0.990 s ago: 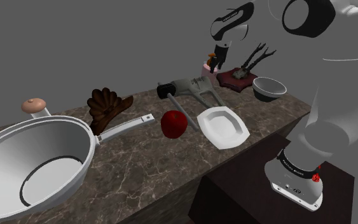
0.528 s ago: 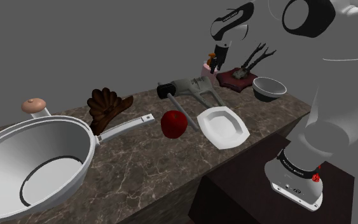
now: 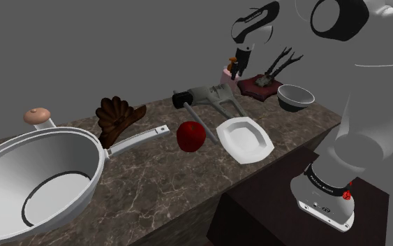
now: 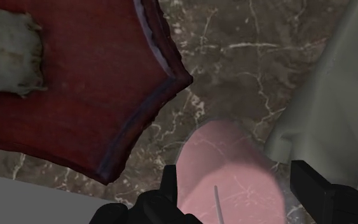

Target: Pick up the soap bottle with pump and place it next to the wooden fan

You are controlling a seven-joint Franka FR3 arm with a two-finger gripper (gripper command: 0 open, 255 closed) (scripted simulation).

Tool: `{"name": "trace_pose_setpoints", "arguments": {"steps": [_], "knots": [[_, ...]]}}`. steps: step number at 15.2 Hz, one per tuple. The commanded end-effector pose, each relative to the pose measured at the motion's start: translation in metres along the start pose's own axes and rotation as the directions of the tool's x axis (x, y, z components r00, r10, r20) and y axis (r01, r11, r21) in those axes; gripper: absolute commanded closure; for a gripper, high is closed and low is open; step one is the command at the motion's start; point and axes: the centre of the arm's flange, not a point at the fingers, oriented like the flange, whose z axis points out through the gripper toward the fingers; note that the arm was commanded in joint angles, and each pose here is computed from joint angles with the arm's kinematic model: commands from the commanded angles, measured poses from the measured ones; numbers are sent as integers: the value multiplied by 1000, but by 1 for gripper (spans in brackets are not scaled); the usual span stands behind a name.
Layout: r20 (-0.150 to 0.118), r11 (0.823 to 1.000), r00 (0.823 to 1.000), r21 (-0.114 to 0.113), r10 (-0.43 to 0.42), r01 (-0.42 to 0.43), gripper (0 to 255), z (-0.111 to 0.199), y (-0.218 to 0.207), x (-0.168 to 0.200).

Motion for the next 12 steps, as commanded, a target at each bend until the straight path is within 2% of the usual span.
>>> {"name": "trace_pose_setpoints", "arguments": {"steps": [1,12], "knots": [[-1,1000,1000,0,0,0,255,-10,0,0],[-1,1000,1000,0,0,0,255,-68,-2,1]]}}
